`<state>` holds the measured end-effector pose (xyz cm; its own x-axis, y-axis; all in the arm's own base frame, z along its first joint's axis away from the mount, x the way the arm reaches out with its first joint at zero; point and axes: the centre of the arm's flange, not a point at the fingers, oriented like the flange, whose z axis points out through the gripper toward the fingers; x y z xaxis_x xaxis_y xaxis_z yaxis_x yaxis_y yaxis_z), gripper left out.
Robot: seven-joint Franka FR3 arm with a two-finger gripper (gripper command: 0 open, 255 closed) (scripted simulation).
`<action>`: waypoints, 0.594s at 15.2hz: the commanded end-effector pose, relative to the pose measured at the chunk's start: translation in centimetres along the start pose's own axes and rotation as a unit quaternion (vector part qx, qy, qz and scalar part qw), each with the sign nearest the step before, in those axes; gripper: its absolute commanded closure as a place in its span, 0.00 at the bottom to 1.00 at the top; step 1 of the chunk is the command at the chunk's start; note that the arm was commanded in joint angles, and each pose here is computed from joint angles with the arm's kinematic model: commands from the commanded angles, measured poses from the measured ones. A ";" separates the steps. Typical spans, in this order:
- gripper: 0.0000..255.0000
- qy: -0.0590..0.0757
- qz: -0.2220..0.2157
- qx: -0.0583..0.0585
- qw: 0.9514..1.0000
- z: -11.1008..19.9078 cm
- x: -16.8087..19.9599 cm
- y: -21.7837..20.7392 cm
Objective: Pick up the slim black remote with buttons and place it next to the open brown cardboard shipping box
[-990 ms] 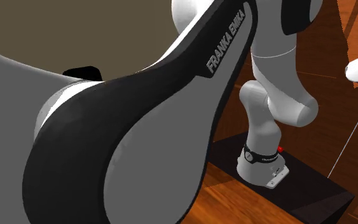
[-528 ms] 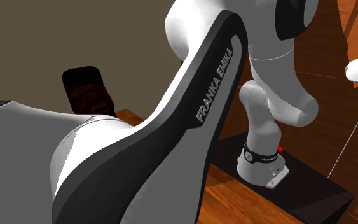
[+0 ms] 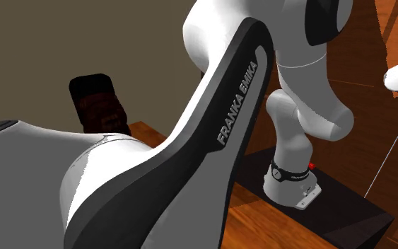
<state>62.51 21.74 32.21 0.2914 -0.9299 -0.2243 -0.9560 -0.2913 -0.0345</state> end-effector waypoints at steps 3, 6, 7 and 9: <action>0.00 0.000 0.001 -0.001 1.000 0.1 0.1 0.0; 0.00 0.000 0.001 -0.001 1.000 0.1 0.2 0.0; 0.00 0.000 0.001 -0.001 1.000 -1.3 0.2 0.0; 0.00 0.000 0.001 -0.001 1.000 -3.9 0.1 0.0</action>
<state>62.55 20.81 34.85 0.2897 -0.9306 -0.2237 -0.9565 -0.2897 -0.0333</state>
